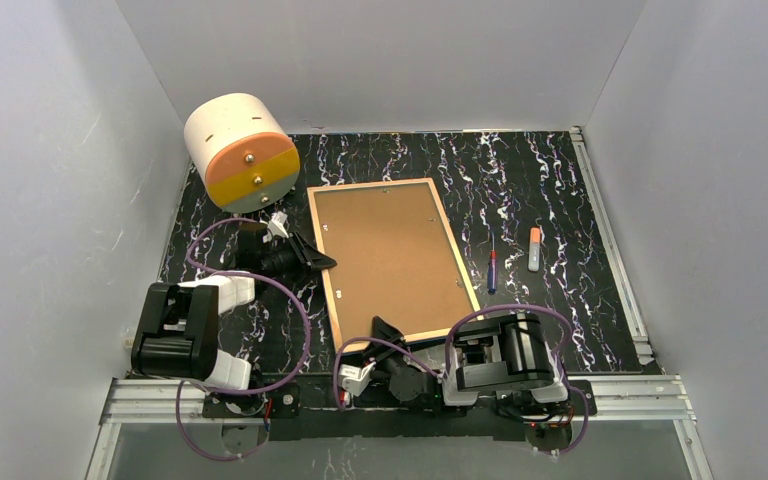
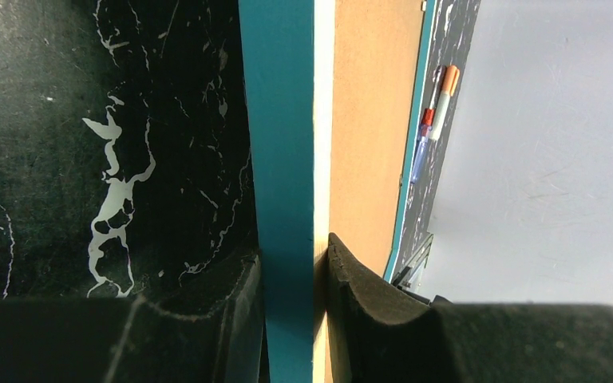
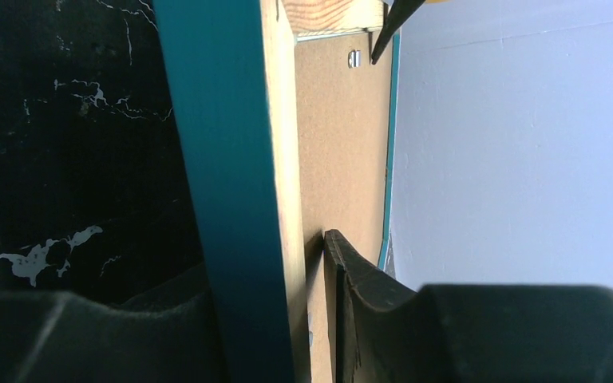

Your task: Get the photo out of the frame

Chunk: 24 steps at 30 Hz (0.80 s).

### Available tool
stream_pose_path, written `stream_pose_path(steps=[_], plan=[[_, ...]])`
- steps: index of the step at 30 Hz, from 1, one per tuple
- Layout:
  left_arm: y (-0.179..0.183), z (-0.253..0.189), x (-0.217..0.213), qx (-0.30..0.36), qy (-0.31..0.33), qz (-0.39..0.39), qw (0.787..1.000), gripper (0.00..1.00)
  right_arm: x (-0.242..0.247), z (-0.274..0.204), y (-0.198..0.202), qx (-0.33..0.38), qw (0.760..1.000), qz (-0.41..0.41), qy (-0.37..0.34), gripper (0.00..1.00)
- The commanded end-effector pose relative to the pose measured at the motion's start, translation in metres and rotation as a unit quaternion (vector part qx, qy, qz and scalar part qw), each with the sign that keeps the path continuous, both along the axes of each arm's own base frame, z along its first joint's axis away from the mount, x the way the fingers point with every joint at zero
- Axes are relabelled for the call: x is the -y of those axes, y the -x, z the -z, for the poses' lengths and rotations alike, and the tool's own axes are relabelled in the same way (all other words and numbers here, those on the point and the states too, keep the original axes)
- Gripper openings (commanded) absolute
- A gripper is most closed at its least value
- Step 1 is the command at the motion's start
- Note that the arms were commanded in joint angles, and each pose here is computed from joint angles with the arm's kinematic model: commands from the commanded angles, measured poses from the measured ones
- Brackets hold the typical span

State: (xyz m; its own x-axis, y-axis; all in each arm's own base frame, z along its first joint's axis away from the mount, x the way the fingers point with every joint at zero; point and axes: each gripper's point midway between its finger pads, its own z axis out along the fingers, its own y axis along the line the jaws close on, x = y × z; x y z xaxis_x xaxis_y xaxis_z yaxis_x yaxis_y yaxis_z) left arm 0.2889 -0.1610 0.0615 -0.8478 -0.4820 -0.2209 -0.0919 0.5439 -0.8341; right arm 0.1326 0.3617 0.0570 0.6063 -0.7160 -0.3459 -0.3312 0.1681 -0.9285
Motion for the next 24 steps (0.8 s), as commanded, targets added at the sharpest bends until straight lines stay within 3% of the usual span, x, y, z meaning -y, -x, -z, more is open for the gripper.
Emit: stream_pose_path(steps=[1,13,24], plan=[[0.002,-0.007,0.0,0.025,-0.012,0.019,0.999,0.0,-0.003,-0.035,-0.007,-0.013,0.995,0.026,-0.1,0.42],[0.002,-0.006,0.001,0.024,-0.011,0.02,0.999,0.0,-0.003,-0.058,-0.01,0.023,0.99,0.039,-0.133,0.34],[0.001,-0.01,0.001,0.028,-0.013,0.025,0.999,0.0,0.002,-0.076,-0.013,0.035,0.985,0.054,-0.16,0.07]])
